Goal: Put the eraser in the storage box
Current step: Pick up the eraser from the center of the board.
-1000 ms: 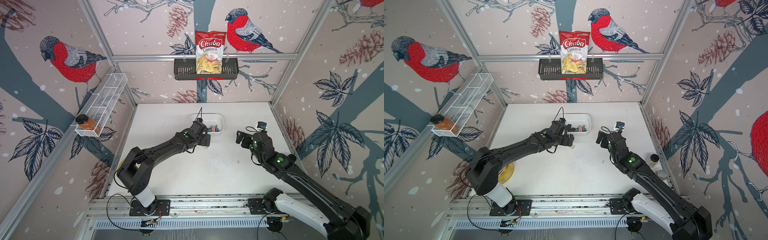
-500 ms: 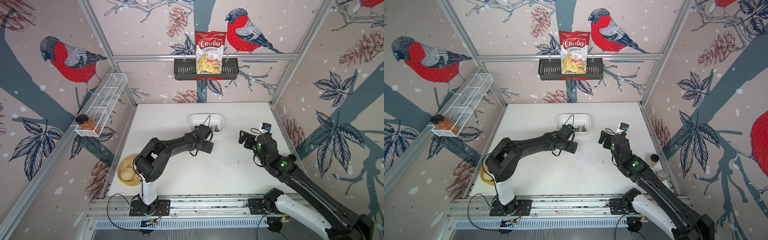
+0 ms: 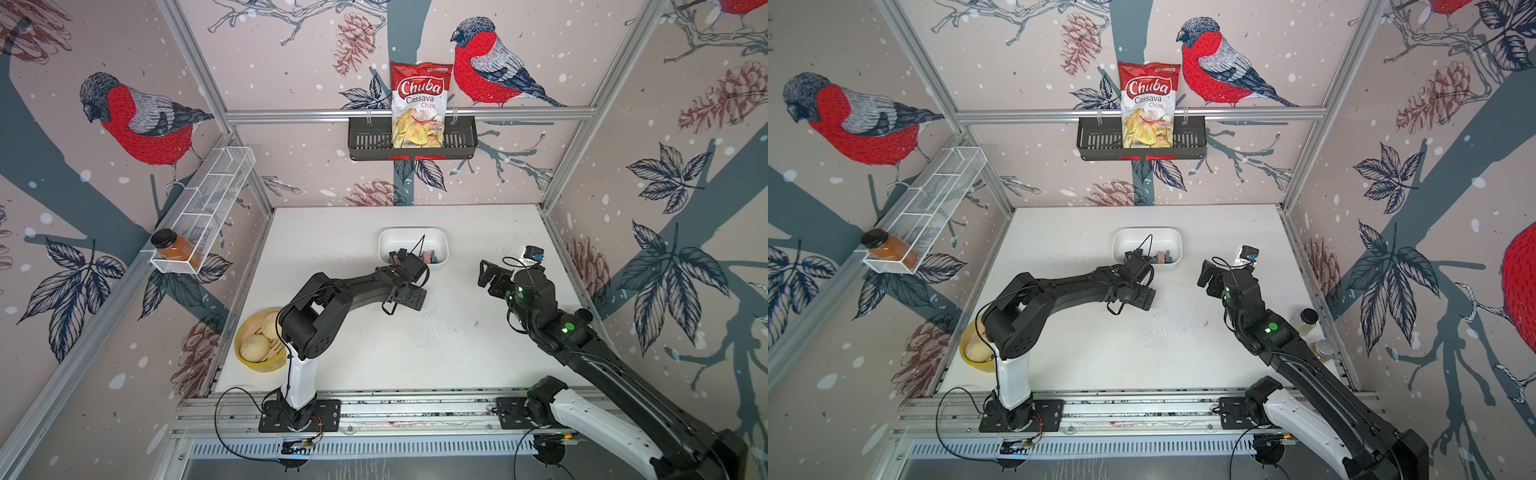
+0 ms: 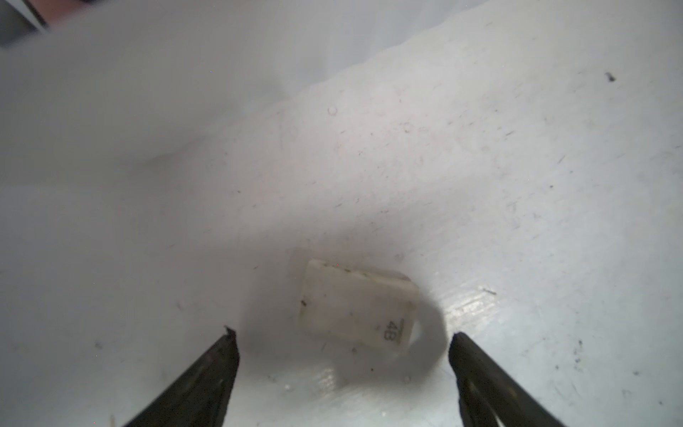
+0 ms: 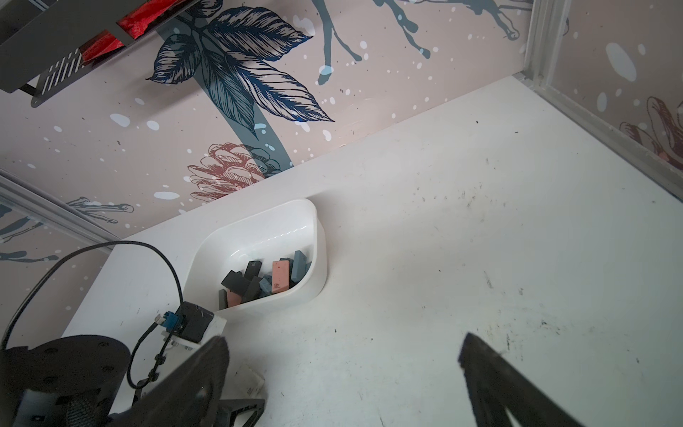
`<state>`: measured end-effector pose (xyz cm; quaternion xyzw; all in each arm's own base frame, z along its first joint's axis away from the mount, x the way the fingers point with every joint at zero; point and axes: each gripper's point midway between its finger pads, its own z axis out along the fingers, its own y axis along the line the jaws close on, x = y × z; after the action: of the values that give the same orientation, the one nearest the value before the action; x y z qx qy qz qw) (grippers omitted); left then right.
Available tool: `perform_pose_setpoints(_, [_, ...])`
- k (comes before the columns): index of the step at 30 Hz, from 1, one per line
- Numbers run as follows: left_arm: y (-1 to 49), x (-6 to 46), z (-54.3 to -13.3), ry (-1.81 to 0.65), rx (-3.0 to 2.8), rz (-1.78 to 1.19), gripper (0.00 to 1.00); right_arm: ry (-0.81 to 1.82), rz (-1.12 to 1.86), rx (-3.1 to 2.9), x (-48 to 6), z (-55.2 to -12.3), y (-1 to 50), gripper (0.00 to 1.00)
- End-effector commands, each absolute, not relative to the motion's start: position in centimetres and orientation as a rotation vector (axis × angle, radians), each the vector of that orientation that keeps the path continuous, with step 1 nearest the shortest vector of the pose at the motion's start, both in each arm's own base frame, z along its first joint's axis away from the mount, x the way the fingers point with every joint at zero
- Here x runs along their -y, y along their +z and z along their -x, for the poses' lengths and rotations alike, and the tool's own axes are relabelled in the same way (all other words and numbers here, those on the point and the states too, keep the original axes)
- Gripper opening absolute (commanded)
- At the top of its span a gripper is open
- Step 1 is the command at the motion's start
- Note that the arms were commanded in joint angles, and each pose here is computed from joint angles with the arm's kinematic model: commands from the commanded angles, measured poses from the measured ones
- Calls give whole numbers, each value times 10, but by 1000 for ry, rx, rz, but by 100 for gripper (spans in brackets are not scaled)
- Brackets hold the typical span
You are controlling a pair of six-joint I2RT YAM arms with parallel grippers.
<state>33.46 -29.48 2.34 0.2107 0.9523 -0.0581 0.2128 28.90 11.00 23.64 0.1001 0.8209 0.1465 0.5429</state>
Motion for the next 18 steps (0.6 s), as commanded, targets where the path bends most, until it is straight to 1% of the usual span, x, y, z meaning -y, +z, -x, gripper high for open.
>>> perform_pose_setpoints(1, [22, 293, -336, -99, -2635, -609, 89, 372, -248, -1928, -112, -291, 241, 100])
perform_pose_setpoints(10, [18, 302, -336, -50, -2622, -662, 88, 383, -249, -1928, -113, -291, 241, 100])
perform_pose_setpoints(18, [15, 304, -337, -47, -2625, -682, 81, 387, -251, -1927, -113, -290, 240, 100])
